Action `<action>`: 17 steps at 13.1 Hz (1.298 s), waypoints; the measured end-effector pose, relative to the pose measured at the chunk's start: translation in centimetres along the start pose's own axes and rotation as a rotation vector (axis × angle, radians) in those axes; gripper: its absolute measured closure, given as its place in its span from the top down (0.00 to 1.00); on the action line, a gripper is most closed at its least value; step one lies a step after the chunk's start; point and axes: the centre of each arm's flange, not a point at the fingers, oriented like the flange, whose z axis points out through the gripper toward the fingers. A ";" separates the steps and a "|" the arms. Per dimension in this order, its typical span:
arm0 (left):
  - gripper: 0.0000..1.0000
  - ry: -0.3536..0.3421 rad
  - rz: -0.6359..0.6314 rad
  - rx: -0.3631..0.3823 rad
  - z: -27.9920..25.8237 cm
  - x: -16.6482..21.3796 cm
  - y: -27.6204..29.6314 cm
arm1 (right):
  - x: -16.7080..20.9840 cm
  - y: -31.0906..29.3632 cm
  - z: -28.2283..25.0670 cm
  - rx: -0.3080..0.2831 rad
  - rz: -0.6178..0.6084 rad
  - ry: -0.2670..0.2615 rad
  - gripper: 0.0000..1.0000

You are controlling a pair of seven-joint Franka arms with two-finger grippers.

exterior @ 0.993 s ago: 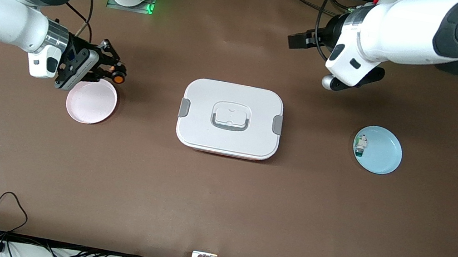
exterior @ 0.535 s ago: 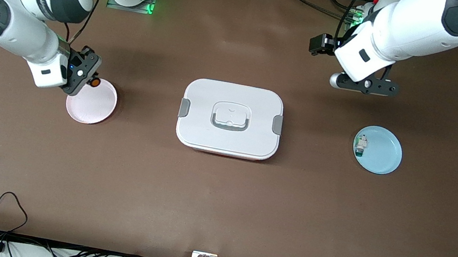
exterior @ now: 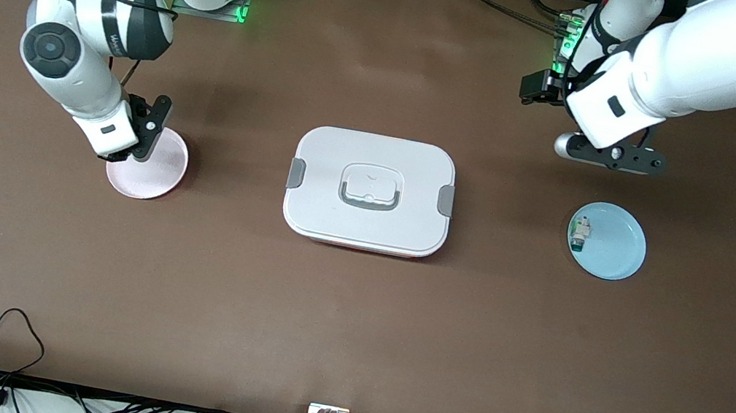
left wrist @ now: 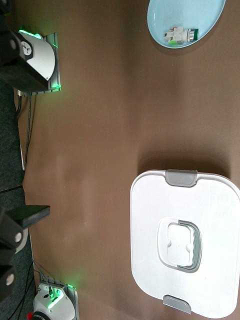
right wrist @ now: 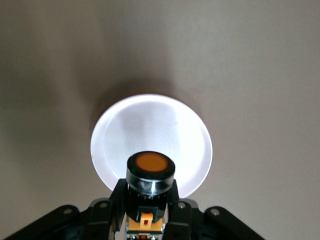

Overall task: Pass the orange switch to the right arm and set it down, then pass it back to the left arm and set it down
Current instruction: 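Lower the switch onto the pink plate and open the right gripper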

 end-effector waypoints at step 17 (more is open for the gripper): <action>1.00 0.061 0.086 0.130 0.0 0.0 -15.9 | -1.5 -1.0 11.9 -0.029 -0.103 0.049 0.37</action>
